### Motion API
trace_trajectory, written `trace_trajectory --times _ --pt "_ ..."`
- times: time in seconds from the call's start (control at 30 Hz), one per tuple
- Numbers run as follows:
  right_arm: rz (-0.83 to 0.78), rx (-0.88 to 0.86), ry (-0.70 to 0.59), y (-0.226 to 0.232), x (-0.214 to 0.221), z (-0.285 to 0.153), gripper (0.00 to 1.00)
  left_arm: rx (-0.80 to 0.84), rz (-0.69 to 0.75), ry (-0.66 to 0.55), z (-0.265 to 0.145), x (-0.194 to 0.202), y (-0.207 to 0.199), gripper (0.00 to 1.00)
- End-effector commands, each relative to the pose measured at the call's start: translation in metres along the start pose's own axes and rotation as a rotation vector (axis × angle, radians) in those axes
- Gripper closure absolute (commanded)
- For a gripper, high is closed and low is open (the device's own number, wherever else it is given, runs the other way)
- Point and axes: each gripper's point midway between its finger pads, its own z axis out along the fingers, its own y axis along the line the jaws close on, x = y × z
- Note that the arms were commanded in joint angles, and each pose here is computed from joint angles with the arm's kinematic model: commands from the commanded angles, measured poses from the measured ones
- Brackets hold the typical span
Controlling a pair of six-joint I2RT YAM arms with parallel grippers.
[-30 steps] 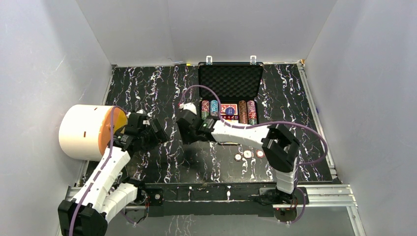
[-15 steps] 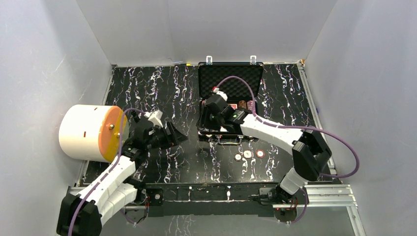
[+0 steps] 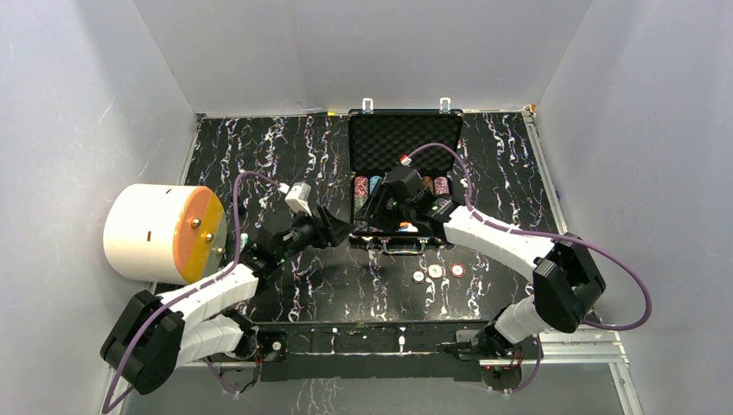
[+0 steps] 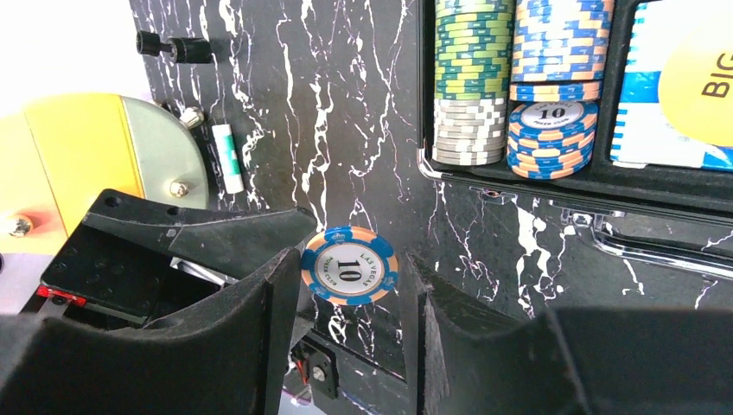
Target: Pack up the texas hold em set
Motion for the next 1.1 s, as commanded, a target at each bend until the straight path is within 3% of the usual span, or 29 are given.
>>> trace_trajectory --times 0.0,0.27,0.8,0.87,1.07 --pt "0.051 -0.101 -0.018 0.023 -0.009 -0.012 0.48 0.108 0.055 -0.130 0.007 -0.036 -0.032 0.41" --pt "0.073 -0.115 0.003 0.024 -0.006 -0.008 0.48 0.128 0.044 -0.139 0.010 -0.036 -0.038 0.45" --pt "0.100 -0.125 0.039 0.023 0.000 -0.001 0.48 0.117 0.021 -0.121 0.025 -0.037 -0.039 0.86" --pt "0.080 -0.120 0.024 0.021 -0.004 -0.001 0.43 0.115 0.054 -0.128 0.025 -0.040 -0.039 1.00" --pt "-0.122 -0.070 -0.116 0.002 -0.055 -0.024 0.21 0.109 0.344 0.012 0.029 -0.028 -0.034 1.00"
